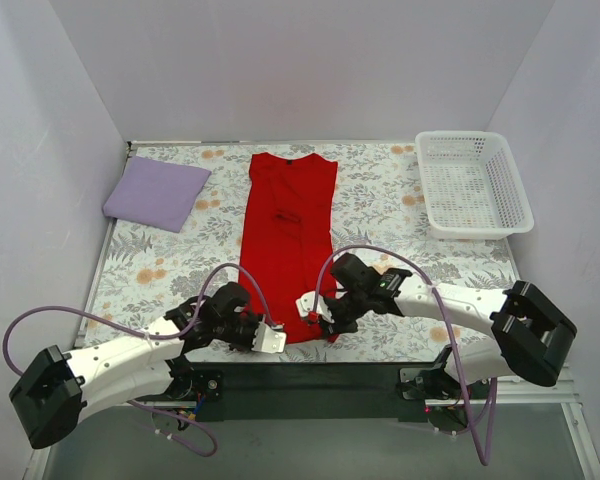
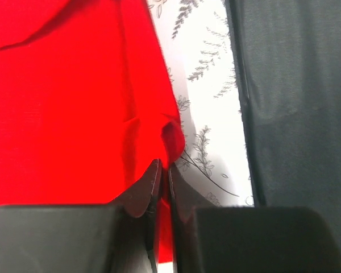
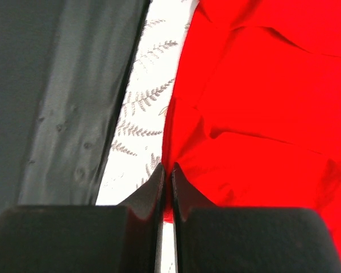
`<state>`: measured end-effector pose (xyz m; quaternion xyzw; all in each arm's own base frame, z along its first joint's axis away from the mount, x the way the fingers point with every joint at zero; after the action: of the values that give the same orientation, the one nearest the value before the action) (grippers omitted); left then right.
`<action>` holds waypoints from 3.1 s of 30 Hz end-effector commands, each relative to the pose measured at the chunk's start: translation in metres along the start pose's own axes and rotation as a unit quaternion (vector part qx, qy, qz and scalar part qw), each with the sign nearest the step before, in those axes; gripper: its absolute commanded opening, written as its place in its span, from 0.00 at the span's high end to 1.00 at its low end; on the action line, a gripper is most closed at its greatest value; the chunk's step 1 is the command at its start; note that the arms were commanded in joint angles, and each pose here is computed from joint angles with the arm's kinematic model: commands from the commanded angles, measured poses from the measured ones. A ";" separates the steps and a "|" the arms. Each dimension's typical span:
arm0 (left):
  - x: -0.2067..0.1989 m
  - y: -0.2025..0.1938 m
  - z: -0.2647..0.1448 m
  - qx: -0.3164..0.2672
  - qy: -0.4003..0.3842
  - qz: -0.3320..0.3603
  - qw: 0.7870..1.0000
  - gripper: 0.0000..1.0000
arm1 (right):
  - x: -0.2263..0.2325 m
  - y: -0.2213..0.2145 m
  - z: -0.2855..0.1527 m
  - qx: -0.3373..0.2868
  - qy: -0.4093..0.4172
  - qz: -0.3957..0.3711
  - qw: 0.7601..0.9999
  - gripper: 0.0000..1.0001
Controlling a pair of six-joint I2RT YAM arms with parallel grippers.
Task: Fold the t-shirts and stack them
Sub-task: Fold the tshirt
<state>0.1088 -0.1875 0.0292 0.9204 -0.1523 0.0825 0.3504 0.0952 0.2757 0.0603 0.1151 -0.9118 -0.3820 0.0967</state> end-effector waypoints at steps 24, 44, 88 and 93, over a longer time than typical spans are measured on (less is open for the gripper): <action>0.167 0.025 -0.046 -0.069 0.159 0.023 0.985 1.00 | -0.132 0.038 -0.074 -0.034 -0.089 0.023 0.995 0.99; 0.318 -0.033 -0.047 -0.075 0.268 0.005 0.960 1.00 | -0.283 0.016 -0.113 -0.015 -0.209 0.097 0.973 0.99; 0.270 0.012 -0.090 -0.108 0.274 0.077 0.953 0.24 | -0.224 0.025 -0.128 -0.114 -0.114 -0.039 0.986 0.15; 0.183 -0.015 -0.049 -0.061 0.208 0.046 0.975 0.36 | -0.197 0.000 -0.091 -0.011 -0.134 -0.092 0.987 0.15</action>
<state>0.3265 -0.1923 0.1562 0.8163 -0.1030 0.3384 0.4566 0.3271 0.2531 0.1224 0.0616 -0.8998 -0.4299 -0.0429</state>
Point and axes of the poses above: each gripper's point midway between its finger pads, its own z axis out along the fingers, its own x axis along the line the jaws close on, y = z × x, the point moved 1 cm from there along -z, back along the fingers, and after that the axes turned 3 degrees about z, right-handed, at the moved point
